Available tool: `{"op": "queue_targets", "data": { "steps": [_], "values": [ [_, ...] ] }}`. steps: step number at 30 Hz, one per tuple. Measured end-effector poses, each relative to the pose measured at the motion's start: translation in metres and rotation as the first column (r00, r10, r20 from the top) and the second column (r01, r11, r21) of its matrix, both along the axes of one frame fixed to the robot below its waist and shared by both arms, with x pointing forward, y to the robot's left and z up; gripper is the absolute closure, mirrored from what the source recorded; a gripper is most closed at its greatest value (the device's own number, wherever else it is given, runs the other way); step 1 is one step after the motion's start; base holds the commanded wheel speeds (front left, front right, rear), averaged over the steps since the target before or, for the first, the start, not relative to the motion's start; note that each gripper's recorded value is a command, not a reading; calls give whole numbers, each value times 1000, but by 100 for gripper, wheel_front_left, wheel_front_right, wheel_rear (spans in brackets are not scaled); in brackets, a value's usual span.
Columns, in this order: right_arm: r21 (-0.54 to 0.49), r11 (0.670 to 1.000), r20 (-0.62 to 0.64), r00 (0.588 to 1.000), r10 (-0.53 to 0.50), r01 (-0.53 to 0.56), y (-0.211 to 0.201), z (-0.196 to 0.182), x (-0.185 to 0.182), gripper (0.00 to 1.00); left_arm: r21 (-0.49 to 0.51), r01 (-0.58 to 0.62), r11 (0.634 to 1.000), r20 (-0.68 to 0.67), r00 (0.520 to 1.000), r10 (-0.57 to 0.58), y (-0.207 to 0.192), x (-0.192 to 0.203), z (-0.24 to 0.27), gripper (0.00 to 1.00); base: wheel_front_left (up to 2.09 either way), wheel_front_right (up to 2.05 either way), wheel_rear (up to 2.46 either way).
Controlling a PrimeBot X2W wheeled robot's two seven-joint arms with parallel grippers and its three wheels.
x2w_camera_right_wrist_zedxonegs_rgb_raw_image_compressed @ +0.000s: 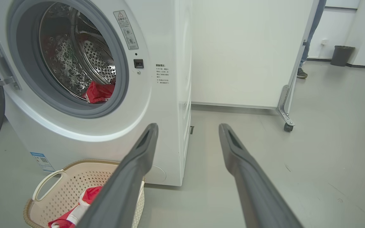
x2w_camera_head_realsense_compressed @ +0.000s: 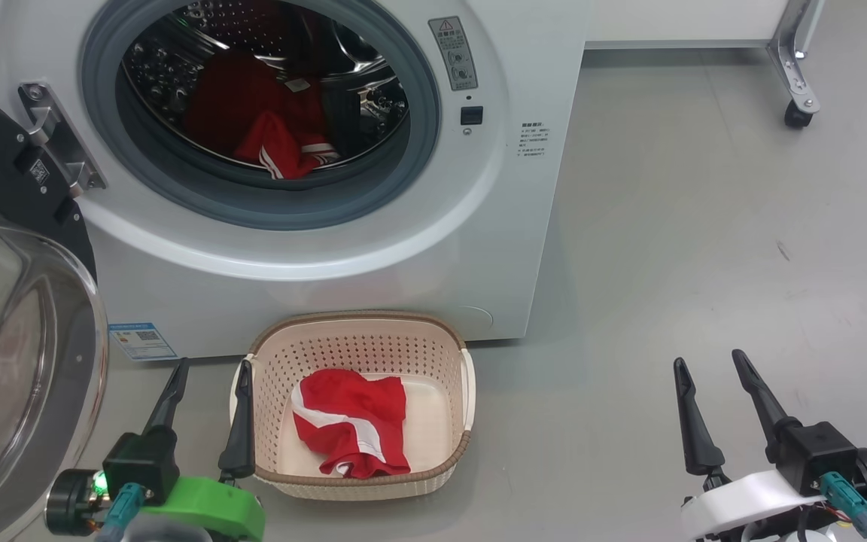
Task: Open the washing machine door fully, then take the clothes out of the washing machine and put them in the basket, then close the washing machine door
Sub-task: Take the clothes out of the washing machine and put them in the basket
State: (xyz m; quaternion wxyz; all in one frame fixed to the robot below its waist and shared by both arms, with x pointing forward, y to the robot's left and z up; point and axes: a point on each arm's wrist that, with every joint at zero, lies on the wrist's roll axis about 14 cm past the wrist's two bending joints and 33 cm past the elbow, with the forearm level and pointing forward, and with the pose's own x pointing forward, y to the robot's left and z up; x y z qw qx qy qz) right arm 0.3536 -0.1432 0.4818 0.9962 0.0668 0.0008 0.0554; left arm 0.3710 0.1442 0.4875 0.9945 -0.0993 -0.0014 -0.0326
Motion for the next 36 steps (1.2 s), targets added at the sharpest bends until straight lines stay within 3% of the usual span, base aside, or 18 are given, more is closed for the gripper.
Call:
{"op": "queue_targets", "data": {
  "steps": [22,29,36],
  "values": [
    [9,1000,-23,1000,2,-2,2,-7,3,0,-12,37,999,-73,997,-38,-12,9,-15,0,0,0,0],
    [15,1000,-54,999,7,-7,4,-17,9,0,-28,83,996,-76,994,-85,-26,43,-12,0,0,0,0],
    [22,1000,-59,998,21,-19,8,-22,27,0,-54,148,988,-160,975,-155,-45,82,-29,0,0,0,0]
  ]
}}
